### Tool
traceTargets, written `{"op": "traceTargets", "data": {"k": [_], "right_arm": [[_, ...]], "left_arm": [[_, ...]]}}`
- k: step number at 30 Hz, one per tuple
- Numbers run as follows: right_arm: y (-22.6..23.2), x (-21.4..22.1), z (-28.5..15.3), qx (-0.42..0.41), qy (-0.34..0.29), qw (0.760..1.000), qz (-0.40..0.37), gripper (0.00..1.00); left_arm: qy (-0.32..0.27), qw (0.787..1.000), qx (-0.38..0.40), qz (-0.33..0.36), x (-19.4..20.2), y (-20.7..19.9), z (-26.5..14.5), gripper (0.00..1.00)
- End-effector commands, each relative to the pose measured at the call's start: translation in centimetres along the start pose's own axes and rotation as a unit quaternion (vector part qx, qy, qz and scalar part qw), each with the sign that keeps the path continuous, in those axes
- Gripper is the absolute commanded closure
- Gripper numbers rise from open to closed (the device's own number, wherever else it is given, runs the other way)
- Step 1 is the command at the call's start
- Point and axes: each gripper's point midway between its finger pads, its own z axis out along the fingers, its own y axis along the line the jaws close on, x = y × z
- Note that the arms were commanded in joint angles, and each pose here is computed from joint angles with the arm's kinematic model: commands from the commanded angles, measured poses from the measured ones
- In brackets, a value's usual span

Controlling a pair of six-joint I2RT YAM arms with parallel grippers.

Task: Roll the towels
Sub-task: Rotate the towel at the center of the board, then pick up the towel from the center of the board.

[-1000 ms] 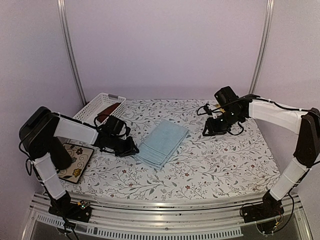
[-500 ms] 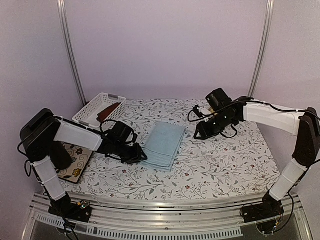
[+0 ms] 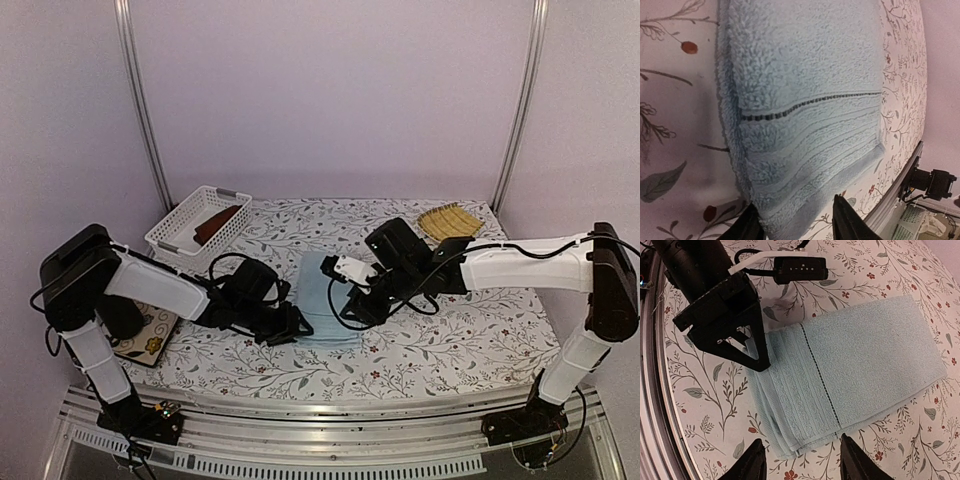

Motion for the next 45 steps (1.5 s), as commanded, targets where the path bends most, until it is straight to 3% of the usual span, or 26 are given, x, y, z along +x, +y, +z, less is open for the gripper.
{"op": "traceTargets", "data": {"k": [1,5,11,16,22,29,45], "right_arm": [[0.6,0.5,2.0,0.022,0.002,0.996,-0.092,0.48],[1.9,2.6,3.0,0.025,0.033,0.989,-0.143,0.48],[3.9,6.2,3.1,0.011,0.062,0.979,-0.193,0.48],[4.2,7.1,2.3,0.016,0.053,0.971,-0.234,0.47],[6.4,6.4,1.0,-0.004,0.01,0.959,-0.282,0.46],[7.6,6.3,2.5,0.002,0.006,0.944,-0.33,0.44],[7.2,8.7,5.7,0.009,0.052,0.942,-0.33,0.45]], "left_arm": [[0.077,0.996,-0.037,-0.001,5.7,1.9,1.5,0.5],[0.076,0.996,-0.035,-0.007,7.1,2.0,1.5,0.5],[0.02,0.999,-0.043,-0.007,5.6,2.5,-1.1,0.41],[-0.011,0.998,-0.058,0.027,4.0,1.8,-3.0,0.29],[-0.031,0.998,-0.048,0.04,3.0,0.8,-4.1,0.04],[-0.07,0.996,-0.036,0.042,1.3,-0.1,-6.3,0.03],[-0.191,0.98,-0.056,0.025,-2.6,2.2,-13.0,0.03]]}}
